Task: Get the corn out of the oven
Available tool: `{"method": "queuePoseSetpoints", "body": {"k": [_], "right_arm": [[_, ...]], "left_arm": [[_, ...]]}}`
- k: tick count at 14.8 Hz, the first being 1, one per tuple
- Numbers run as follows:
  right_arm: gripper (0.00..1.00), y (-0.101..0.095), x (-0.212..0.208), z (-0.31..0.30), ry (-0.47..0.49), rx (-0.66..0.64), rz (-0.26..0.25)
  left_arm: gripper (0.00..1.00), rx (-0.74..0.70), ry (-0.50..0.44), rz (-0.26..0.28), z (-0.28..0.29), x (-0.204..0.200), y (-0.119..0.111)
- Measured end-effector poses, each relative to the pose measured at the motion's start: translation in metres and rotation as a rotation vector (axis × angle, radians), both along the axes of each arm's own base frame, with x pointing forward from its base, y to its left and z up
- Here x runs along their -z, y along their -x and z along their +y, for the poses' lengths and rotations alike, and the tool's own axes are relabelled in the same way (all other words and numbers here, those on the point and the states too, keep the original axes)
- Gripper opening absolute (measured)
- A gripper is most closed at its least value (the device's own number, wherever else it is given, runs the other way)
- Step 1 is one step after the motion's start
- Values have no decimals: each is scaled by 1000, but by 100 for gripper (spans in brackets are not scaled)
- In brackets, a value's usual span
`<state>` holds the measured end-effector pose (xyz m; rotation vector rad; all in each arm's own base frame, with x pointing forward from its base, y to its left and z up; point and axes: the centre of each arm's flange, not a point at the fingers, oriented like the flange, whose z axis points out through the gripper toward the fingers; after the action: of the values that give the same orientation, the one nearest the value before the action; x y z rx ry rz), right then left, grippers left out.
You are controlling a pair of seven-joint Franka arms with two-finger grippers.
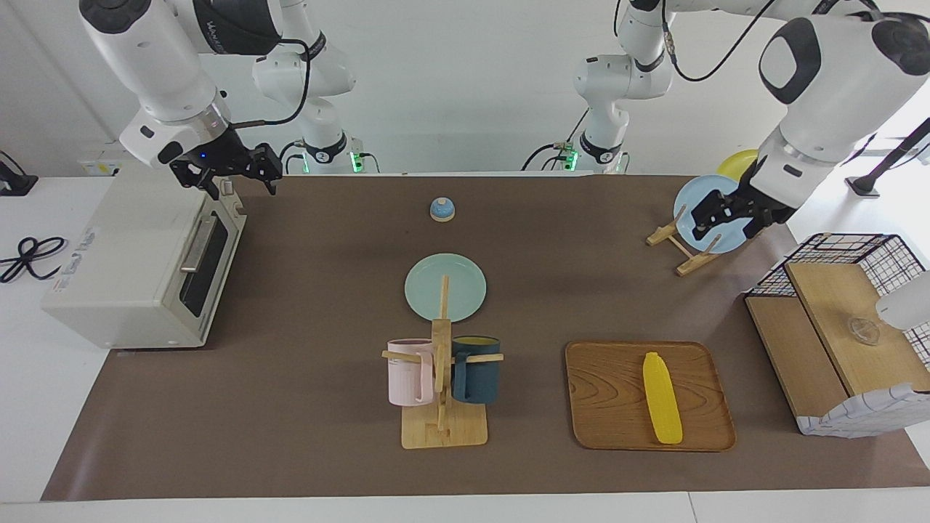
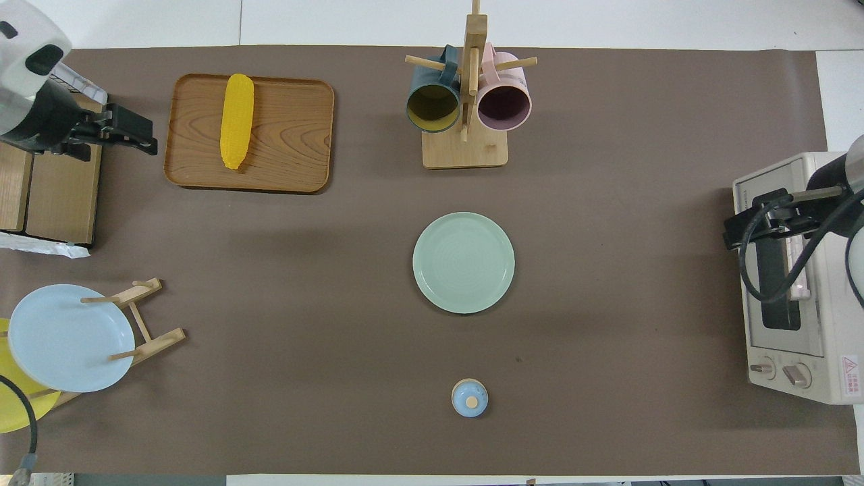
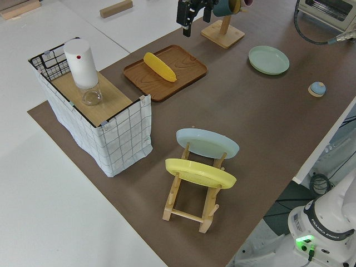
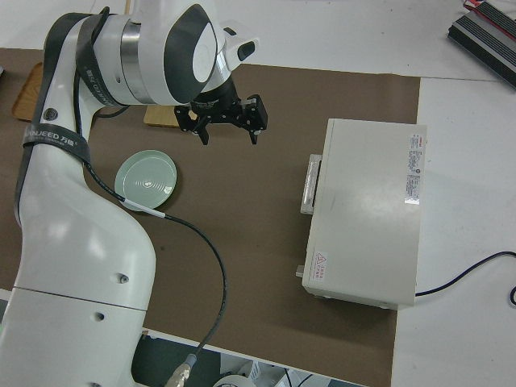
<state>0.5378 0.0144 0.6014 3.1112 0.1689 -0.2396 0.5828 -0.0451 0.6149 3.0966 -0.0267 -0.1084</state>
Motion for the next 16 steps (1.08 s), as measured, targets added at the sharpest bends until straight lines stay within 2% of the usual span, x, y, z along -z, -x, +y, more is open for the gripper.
{"method": "queuePoseSetpoints", "body": {"k": [4, 7, 10, 12, 16], "right_arm": [[100, 0, 0, 0, 0, 0, 0], [100, 0, 0, 0, 0, 0, 0], [100, 0, 0, 0, 0, 0, 0], [100, 0, 0, 0, 0, 0, 0], [100, 0, 0, 0, 0, 0, 0]], "left_arm": [[100, -9, -12, 66, 9, -34, 50], [100, -17, -13, 87, 12, -18, 68], [100, -27, -8, 10, 10, 4, 63], [100, -27, -6, -23, 8, 4, 59], [100, -4, -49, -35, 1, 4, 53]]}}
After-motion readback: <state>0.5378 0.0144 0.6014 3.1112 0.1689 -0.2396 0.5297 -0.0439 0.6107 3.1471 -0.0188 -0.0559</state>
